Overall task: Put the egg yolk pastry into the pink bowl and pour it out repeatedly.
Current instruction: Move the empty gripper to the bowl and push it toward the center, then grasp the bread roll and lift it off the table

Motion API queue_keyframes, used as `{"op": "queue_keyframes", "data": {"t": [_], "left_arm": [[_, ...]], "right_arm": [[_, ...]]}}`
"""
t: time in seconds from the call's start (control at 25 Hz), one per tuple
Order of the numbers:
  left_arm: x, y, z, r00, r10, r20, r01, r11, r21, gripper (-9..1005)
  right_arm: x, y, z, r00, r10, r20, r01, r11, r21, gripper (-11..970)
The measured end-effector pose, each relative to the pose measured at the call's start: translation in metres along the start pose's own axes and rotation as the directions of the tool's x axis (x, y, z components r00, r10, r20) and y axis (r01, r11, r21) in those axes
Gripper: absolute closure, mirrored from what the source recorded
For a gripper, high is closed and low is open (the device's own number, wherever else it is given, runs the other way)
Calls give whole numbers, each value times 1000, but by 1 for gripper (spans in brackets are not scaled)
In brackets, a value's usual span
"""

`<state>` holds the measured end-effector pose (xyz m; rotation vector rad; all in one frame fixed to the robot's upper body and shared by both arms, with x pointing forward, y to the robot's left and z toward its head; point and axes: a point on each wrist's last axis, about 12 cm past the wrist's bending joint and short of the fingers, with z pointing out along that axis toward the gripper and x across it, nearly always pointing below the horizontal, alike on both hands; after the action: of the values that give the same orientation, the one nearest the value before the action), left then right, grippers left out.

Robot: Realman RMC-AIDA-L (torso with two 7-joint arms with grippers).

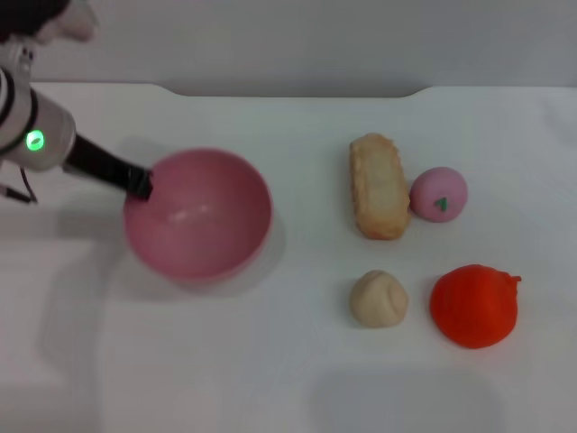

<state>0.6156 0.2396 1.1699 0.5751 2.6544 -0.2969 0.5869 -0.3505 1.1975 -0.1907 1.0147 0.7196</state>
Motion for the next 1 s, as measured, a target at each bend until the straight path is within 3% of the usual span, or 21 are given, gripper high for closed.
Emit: {"op": "queue_keyframes", "data": {"t": [0.08, 0.2, 0.28, 0.32, 0.36, 0.48, 0.6, 0.76, 0.88, 0.92, 1.0], "left_arm": [[-7, 1, -5, 1000, 13, 23, -13, 1000, -2, 954], [-15, 1, -8, 998, 39, 46, -39, 999, 1, 954], [-20, -1, -9, 997, 52, 59, -52, 999, -2, 954], [-22, -1, -9, 996, 57, 65, -57, 998, -4, 954], [-24, -1, -11, 995, 61, 73, -61, 998, -7, 954], [-28, -1, -14, 994, 68, 86, -67, 998, -12, 954], [-33, 7, -23, 992, 57, 111, -55, 998, -27, 954], [-36, 15, -30, 990, 39, 135, -34, 999, -35, 954], [-39, 15, -33, 988, 47, 149, -42, 998, -36, 954], [-39, 14, -33, 987, 49, 151, -44, 998, -36, 954], [-40, 12, -33, 986, 60, 154, -56, 998, -36, 954]], "right_arm": [[-20, 3, 24, 990, 69, -120, -88, 984, -154, 236], [-52, 21, 63, 919, 70, -389, -216, 914, -344, 236], [-61, 37, 84, 812, -20, -584, -274, 870, -410, 236], [-60, 53, 100, 658, -129, -742, -320, 844, -431, 236], [-60, 53, 100, 658, -129, -742, -320, 844, -431, 236], [-56, 76, 121, 452, -287, -845, -318, 833, -453, 235], [-43, 96, 140, 179, -420, -890, -297, 839, -456, 235], [-9, 122, 149, -101, -533, -840, -295, 823, -486, 234], [31, 141, 143, -233, -606, -761, -277, 791, -545, 234], [57, 149, 136, -284, -633, -720, -239, 774, -586, 234], [68, 152, 133, -302, -640, -706, -217, 768, -603, 234]]}}
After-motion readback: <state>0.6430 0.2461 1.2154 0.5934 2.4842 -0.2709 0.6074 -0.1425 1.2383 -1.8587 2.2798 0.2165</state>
